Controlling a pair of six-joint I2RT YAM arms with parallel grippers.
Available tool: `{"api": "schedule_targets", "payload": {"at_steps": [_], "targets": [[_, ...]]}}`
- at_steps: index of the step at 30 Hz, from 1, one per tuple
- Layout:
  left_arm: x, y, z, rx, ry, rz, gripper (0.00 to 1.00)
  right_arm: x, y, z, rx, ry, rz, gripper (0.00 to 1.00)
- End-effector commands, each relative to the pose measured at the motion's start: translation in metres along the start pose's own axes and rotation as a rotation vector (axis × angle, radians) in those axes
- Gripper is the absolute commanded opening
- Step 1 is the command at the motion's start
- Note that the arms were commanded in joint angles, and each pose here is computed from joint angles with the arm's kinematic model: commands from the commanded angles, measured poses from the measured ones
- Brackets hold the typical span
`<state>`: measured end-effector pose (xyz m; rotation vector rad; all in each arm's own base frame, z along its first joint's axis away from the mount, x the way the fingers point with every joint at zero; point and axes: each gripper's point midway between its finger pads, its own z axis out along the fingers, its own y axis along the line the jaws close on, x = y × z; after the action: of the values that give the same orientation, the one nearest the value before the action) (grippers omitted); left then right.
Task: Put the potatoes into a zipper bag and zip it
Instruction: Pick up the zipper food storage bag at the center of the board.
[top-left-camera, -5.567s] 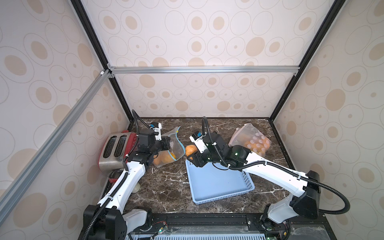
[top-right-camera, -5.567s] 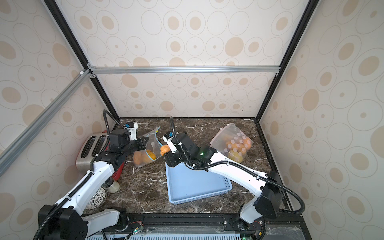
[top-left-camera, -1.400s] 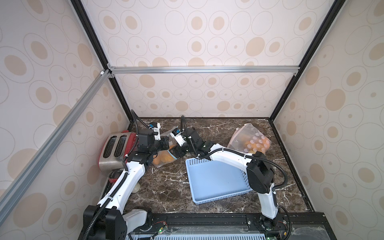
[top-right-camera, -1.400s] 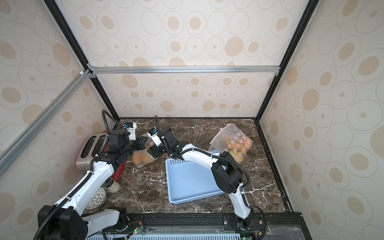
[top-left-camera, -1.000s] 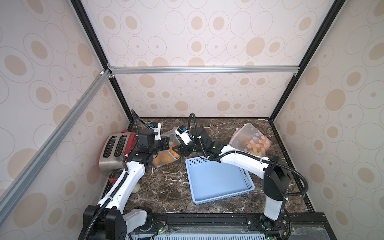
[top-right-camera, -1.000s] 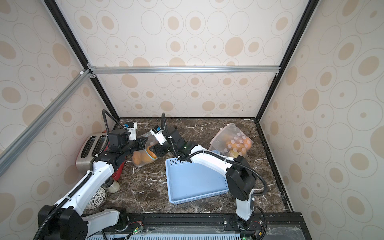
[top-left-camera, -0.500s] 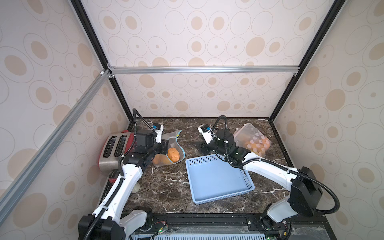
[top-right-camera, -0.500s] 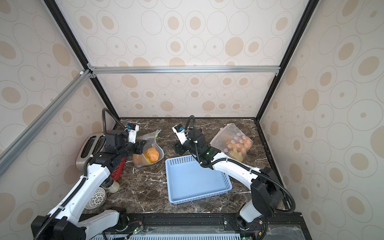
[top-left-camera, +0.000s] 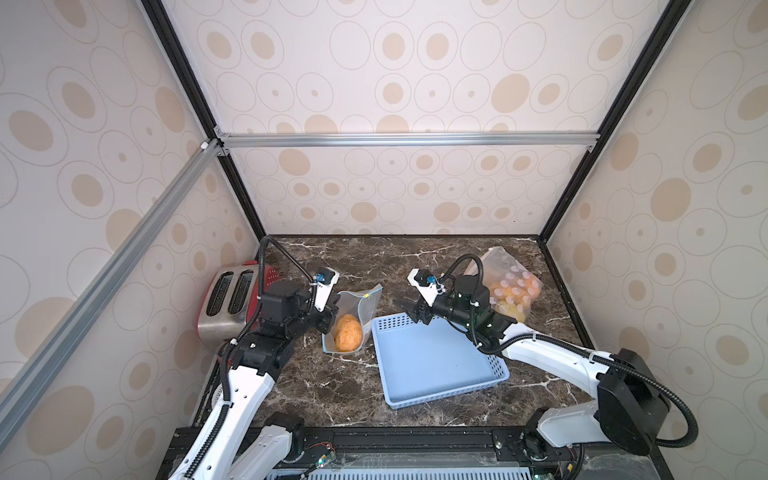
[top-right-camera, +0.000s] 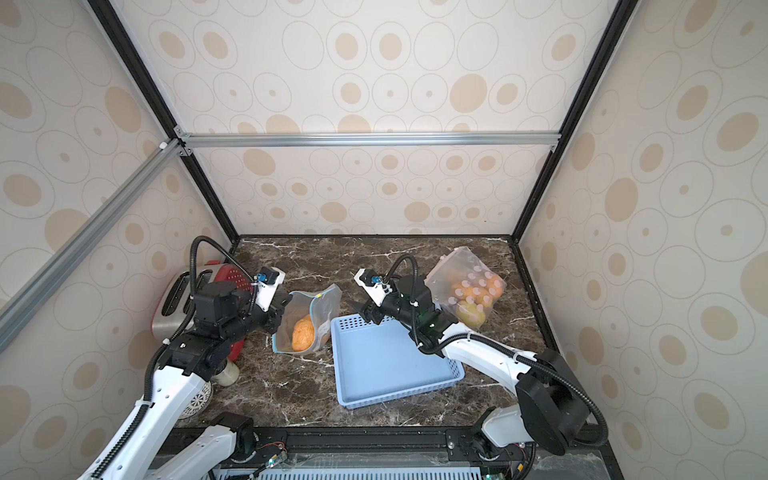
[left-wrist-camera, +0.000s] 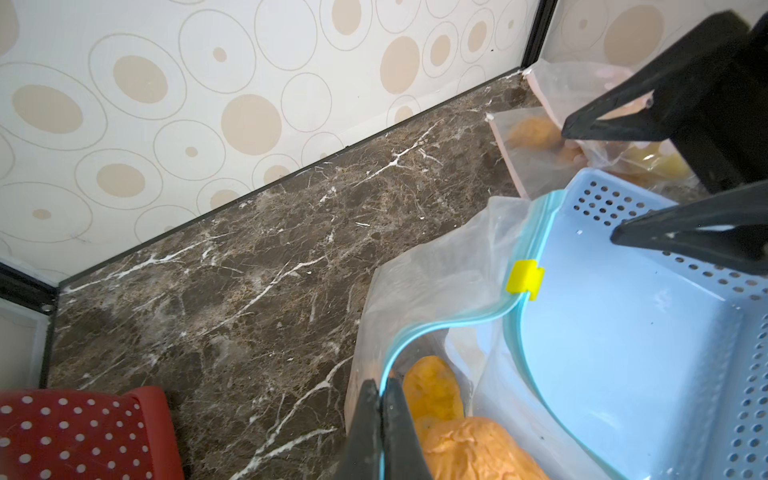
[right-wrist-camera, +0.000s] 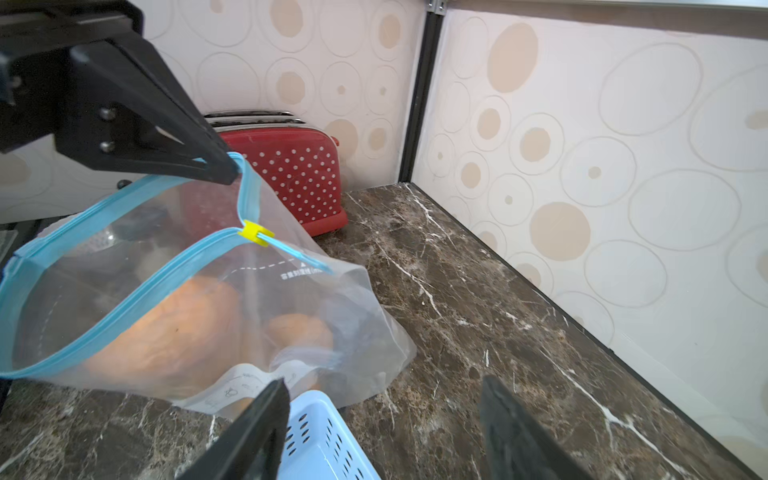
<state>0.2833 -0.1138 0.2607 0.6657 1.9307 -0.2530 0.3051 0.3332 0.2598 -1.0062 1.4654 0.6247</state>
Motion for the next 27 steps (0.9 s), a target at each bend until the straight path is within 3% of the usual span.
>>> {"api": "schedule_targets", "payload": {"at_steps": [1,10,14,20,27], "targets": [[0.002,-0.005,-0.008,0.003,-0.001,0.149,0.0,-0.009,0.013,0.007,-0.086,-0.073,-0.114,0.74],[0.01,-0.013,-0.011,0.017,-0.002,0.209,0.0,-0.006,0.036,0.023,-0.238,-0.156,-0.167,0.71],[0.013,-0.014,-0.009,0.02,0.005,0.21,0.0,-0.018,0.031,0.034,-0.233,-0.201,-0.142,0.59],[0.01,-0.012,-0.011,0.004,-0.003,0.206,0.0,-0.015,0.047,0.045,-0.328,-0.208,-0.134,0.52],[0.012,-0.011,-0.006,0.0,0.015,0.183,0.0,-0.016,0.063,0.042,-0.416,-0.205,-0.138,0.34]]}}
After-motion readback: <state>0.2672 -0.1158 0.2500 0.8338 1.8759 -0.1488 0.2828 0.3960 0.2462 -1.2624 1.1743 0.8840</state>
